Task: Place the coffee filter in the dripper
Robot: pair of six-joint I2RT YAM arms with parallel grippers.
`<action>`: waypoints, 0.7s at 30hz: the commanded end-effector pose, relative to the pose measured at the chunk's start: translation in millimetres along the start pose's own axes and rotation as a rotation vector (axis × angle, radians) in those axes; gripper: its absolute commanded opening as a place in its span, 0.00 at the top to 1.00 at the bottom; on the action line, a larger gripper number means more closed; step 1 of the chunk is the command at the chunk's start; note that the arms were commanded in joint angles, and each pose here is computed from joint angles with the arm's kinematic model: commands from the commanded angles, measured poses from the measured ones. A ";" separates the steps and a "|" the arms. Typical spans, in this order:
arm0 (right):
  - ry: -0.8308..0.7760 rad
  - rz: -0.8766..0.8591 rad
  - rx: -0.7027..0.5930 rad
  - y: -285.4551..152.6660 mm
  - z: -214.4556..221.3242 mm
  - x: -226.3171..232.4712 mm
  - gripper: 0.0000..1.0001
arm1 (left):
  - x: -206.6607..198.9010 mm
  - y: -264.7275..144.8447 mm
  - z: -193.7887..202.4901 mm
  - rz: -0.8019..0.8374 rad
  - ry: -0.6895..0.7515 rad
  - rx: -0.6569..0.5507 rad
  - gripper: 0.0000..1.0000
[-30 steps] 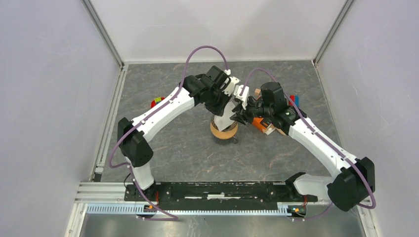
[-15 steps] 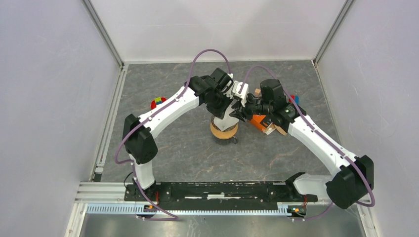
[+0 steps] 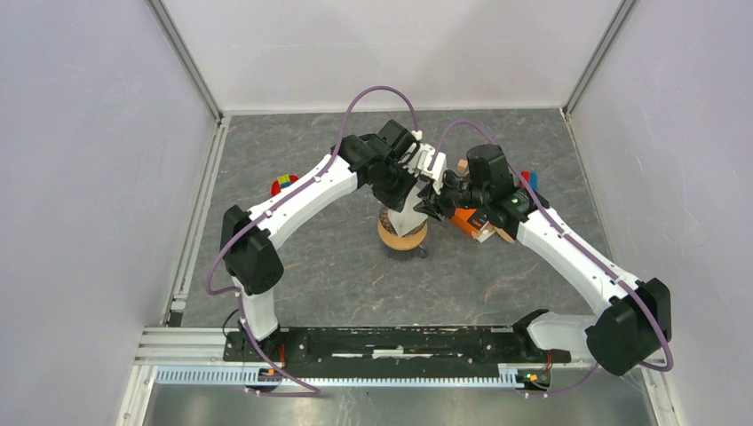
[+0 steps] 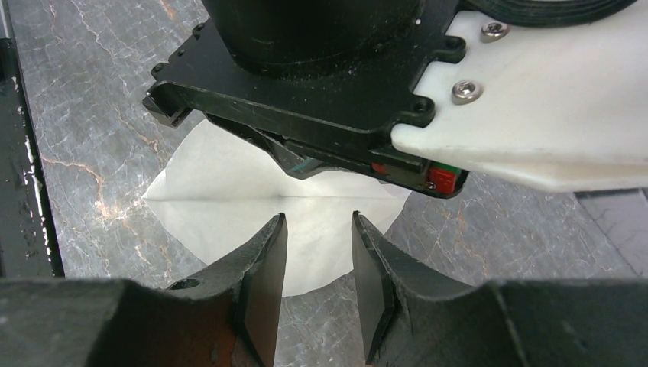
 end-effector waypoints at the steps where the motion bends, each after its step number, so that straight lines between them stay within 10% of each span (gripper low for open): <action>1: -0.032 0.012 -0.024 0.6 -9.0 -3.2 0.57 | 0.8 -6.4 -4.8 0.002 0.065 -0.014 0.88; 21: -0.007 -0.029 0.013 11.0 7.8 -0.1 0.57 | 7.7 0.9 9.0 -0.037 0.097 0.042 0.77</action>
Point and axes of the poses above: each gripper's point midway between its finger pads, its own y axis out along the fingers, its own x axis along the line the jaws close on, z = x × y, the point moved 6 cm from there along -y, back along the fingers, and after that the axes turned 2 degrees about y, right-handed, at the moved point
